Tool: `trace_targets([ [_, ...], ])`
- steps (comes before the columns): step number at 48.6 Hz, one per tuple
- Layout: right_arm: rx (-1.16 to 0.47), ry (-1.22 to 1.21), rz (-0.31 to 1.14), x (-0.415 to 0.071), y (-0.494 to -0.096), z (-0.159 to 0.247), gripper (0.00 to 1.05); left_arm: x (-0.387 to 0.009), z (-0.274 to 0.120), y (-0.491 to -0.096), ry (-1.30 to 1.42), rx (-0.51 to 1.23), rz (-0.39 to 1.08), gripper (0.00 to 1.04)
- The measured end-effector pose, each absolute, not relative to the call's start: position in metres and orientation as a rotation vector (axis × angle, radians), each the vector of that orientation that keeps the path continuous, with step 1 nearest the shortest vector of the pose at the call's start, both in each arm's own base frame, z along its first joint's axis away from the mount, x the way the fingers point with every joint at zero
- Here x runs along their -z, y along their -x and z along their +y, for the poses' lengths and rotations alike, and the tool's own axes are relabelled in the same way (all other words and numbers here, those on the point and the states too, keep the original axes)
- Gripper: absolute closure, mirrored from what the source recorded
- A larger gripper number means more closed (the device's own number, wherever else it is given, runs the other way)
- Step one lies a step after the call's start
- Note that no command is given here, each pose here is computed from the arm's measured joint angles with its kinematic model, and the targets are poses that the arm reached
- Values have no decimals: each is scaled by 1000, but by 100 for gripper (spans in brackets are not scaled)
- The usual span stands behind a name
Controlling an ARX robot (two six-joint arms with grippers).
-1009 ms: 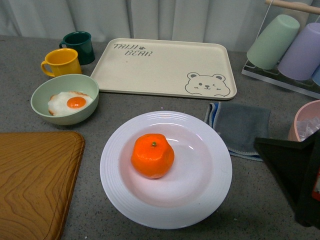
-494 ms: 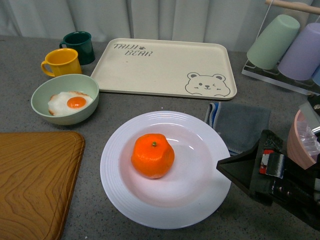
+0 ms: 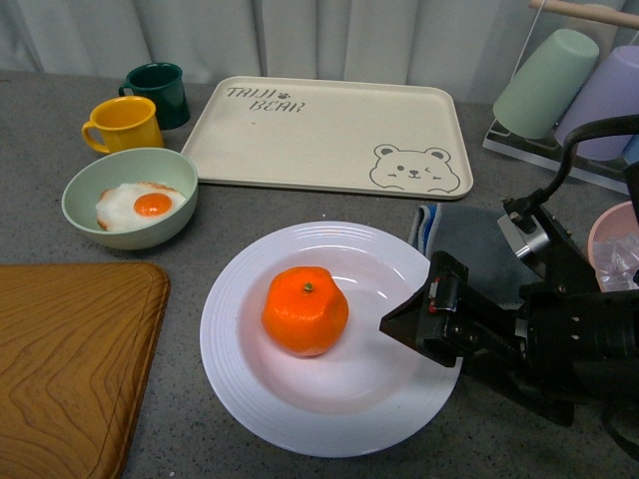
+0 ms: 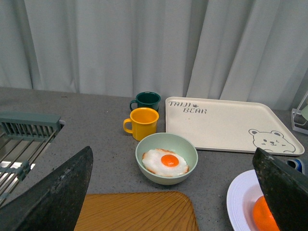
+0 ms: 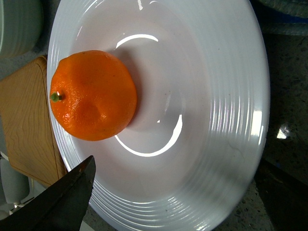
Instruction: Place orange and plate with both arms
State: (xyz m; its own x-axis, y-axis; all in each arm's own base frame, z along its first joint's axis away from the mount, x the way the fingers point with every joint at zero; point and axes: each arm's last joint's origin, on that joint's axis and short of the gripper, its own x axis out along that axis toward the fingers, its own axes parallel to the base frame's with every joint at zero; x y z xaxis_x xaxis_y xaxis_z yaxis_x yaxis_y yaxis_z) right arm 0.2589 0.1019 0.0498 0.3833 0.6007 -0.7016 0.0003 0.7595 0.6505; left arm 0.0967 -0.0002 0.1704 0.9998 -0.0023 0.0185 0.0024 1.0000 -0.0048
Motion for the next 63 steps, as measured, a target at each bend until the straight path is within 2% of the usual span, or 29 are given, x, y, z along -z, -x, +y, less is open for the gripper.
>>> trace_targets([
  [29,-318,-717,1188,-35,-299,107,9,-170,0,-97,5,2,-18,7],
  [38,-241,-711,1243,-32,-307,108,36,-170,0,-97,5,2,-18,7],
  [42,-206,-699,1277,-30,-309,109,54,-170,0,-97,5,2,-18,7],
  [51,-195,-671,1343,-26,-307,111,84,-170,0,-97,5,2,-18,7],
  [63,-264,-711,1307,-33,-309,110,93,-170,0,-97,5,2,-18,7],
])
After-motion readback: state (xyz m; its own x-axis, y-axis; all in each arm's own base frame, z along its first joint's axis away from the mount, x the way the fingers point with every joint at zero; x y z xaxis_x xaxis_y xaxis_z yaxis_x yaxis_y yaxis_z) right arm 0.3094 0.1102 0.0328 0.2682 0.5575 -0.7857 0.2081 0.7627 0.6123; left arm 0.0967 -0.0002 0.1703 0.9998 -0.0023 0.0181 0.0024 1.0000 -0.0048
